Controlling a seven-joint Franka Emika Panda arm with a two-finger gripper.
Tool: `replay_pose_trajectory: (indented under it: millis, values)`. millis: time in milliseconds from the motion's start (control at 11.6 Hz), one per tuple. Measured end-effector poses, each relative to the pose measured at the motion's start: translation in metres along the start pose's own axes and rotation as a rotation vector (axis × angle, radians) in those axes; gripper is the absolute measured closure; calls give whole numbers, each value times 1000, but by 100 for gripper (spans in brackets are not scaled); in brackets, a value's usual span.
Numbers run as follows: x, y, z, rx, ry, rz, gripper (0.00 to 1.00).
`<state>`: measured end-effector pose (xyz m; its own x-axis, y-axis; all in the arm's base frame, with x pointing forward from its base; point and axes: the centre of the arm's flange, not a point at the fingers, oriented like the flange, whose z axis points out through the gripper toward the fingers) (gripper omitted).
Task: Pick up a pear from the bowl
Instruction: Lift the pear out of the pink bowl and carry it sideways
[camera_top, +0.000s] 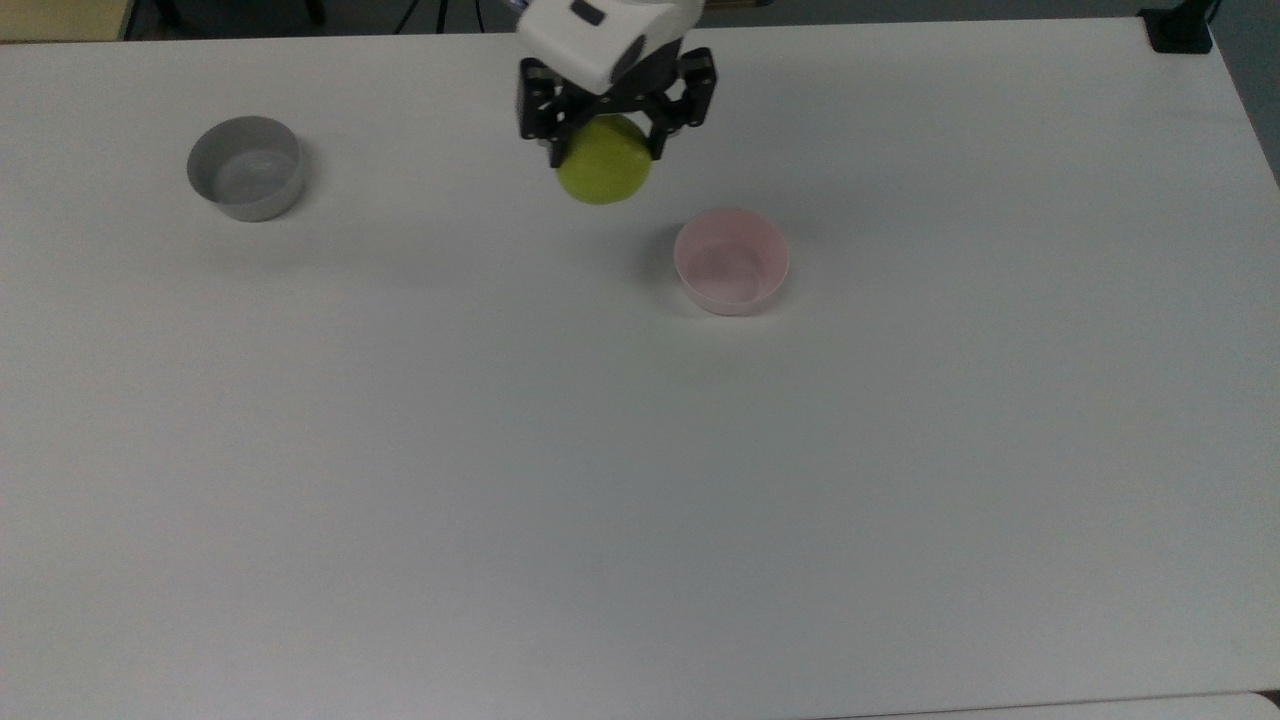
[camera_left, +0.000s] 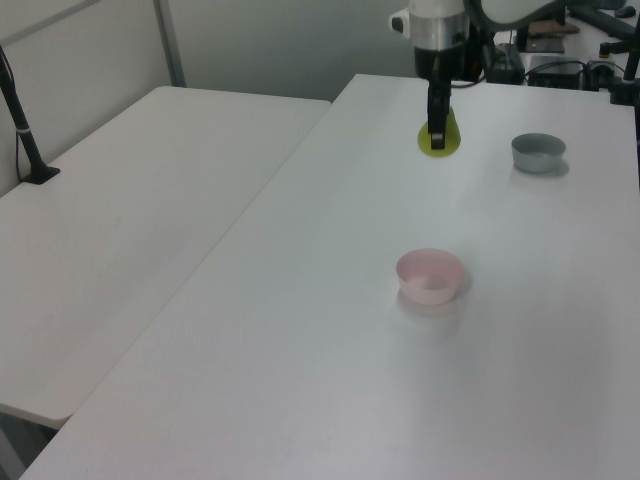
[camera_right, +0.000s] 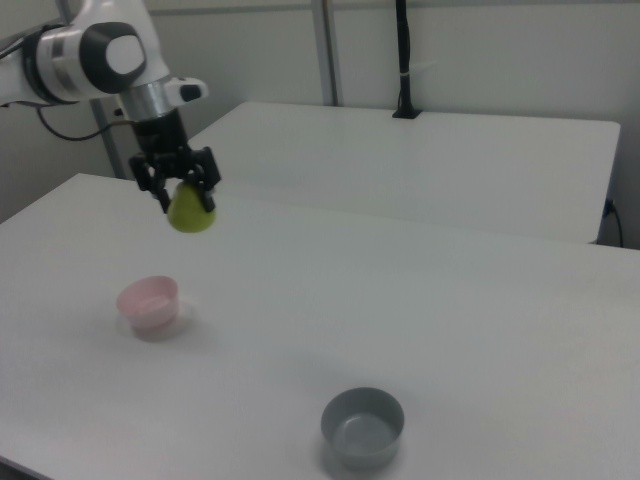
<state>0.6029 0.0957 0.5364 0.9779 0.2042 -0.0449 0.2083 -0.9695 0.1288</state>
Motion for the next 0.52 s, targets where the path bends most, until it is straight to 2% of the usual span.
replay_pose_trajectory:
  millis: [258, 517]
  values:
    - [-9, 86, 1, -7, 1, 37, 13]
    - [-18, 132, -8, 50, 35, 64, 13]
